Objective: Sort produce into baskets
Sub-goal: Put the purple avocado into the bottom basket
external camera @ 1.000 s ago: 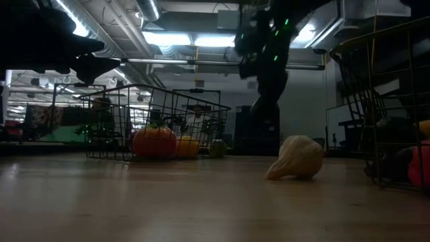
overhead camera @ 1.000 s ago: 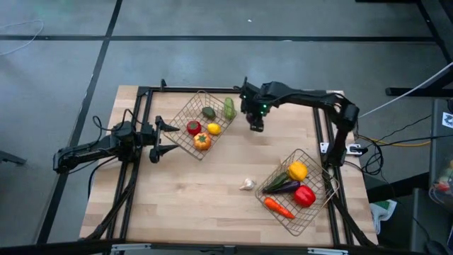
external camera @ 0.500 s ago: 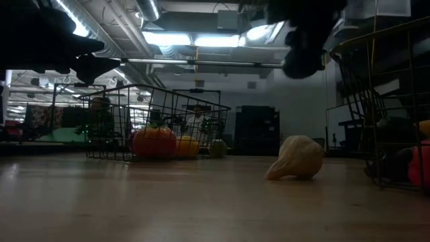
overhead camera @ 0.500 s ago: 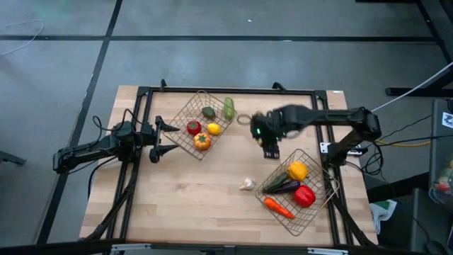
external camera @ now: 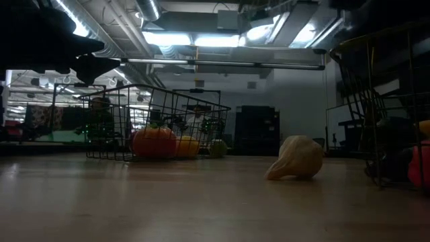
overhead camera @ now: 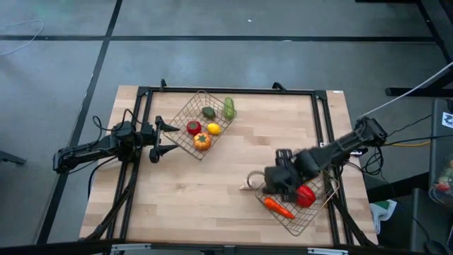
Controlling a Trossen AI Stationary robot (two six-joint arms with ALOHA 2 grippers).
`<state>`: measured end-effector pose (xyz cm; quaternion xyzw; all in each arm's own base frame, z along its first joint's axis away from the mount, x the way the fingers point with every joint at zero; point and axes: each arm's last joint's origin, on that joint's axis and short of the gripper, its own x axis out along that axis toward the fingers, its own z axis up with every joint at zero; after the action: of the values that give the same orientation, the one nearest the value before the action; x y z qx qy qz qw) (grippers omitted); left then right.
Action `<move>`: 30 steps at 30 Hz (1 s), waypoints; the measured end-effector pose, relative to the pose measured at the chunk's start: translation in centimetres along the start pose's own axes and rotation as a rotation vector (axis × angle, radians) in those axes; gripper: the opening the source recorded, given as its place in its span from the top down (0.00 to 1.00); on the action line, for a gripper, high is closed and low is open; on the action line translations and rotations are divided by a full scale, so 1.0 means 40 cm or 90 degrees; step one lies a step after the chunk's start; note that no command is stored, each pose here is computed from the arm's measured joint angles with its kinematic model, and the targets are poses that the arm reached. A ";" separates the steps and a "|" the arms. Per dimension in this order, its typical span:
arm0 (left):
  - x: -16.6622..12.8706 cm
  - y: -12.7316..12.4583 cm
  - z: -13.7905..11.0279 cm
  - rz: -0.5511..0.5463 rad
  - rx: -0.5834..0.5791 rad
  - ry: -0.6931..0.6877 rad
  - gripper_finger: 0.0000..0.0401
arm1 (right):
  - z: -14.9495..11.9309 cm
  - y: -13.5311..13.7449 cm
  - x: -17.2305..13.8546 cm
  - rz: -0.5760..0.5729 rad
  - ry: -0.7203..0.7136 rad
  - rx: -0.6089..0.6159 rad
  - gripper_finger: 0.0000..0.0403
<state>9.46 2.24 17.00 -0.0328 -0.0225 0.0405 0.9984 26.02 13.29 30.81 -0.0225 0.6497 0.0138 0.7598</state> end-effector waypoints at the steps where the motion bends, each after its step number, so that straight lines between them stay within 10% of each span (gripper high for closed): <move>1: 0.000 0.000 0.000 0.000 0.000 0.000 0.16 | -0.007 0.017 0.004 -0.002 -0.004 0.003 0.25; 12: 0.000 0.000 0.000 0.000 -0.001 0.000 0.16 | -0.085 0.143 0.132 0.061 -0.009 -0.045 0.25; 30: 0.000 0.000 0.000 0.000 -0.001 0.000 0.16 | -0.133 0.139 0.234 0.097 0.045 -0.053 0.25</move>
<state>9.46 2.24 17.00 -0.0339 -0.0227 0.0406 0.9983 21.96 18.48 20.67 -0.0049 0.6748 0.0973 0.7315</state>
